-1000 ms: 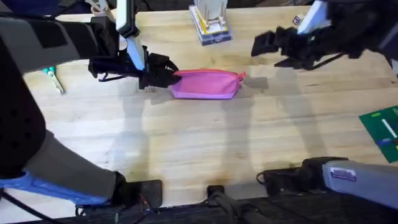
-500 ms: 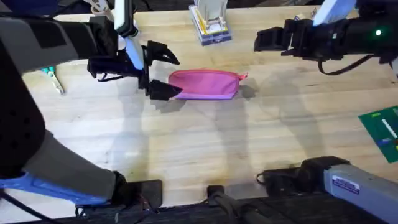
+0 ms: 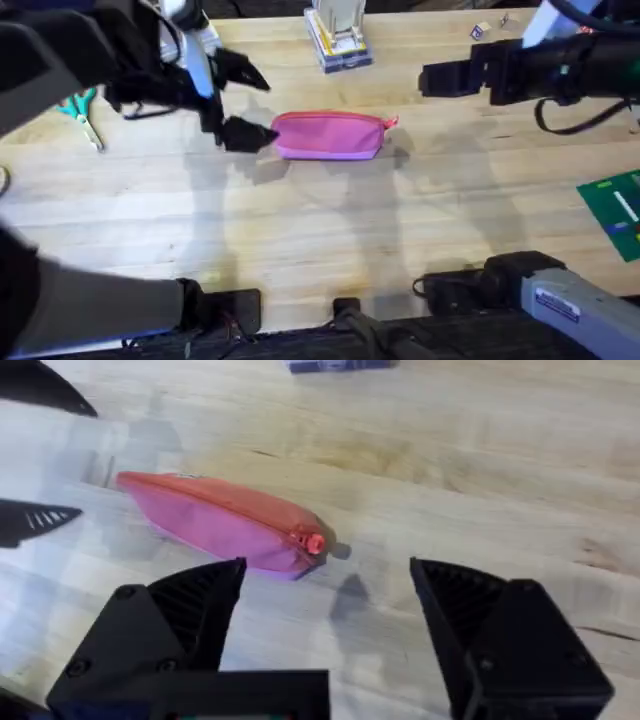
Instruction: Unzip the bag, pick up the pens from the table one at a time and place them inside, then zip the bag closed.
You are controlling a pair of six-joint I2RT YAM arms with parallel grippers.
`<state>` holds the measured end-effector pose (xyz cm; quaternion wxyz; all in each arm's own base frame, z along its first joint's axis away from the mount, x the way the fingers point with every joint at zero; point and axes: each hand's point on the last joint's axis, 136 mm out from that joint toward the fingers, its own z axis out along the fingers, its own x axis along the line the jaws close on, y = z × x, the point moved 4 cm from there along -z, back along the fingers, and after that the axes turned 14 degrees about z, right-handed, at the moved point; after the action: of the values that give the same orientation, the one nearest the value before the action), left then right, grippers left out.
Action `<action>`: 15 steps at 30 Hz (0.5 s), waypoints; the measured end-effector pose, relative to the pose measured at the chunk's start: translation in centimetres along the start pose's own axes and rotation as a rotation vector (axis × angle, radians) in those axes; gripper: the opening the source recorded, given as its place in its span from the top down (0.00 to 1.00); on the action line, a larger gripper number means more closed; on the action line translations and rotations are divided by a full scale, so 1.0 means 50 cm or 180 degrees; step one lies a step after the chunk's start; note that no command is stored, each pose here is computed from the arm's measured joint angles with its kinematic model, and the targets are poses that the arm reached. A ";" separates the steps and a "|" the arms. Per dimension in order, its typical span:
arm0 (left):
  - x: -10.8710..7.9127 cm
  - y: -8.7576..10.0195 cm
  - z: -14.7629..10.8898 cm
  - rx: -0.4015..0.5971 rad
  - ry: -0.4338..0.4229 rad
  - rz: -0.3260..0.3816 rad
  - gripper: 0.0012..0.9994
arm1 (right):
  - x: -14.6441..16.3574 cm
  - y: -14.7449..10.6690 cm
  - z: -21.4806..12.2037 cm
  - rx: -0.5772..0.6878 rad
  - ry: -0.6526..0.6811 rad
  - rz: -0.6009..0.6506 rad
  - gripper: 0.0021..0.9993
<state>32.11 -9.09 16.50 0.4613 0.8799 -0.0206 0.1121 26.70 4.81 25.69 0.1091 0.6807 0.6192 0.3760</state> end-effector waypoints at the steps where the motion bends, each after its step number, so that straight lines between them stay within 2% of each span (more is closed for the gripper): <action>1: 0.007 0.014 -0.013 0.0072 0.0079 -0.0002 0.00 | 0.002 0.000 -0.007 -0.0032 0.0007 -0.0027 0.00; 5: 0.028 0.069 -0.071 0.0338 0.0452 -0.0115 0.00 | 0.012 0.003 -0.039 -0.0199 0.0037 -0.0108 0.00; 9: 0.031 0.118 -0.132 0.0573 0.0915 -0.0448 0.00 | 0.021 0.005 -0.067 -0.0355 0.0073 -0.0168 0.00; 12: 0.017 0.143 -0.170 0.0694 0.1228 -0.0770 0.00 | 0.026 0.003 -0.083 -0.0427 0.0091 -0.0200 0.00; 15: -0.015 0.158 -0.200 0.0814 0.1424 -0.1083 0.00 | 0.030 0.002 -0.097 -0.0497 0.0107 -0.0223 0.00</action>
<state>28.52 -5.50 28.21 0.3521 0.8751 0.2433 0.2259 23.59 4.65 29.69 0.1644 0.6416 0.6132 0.4304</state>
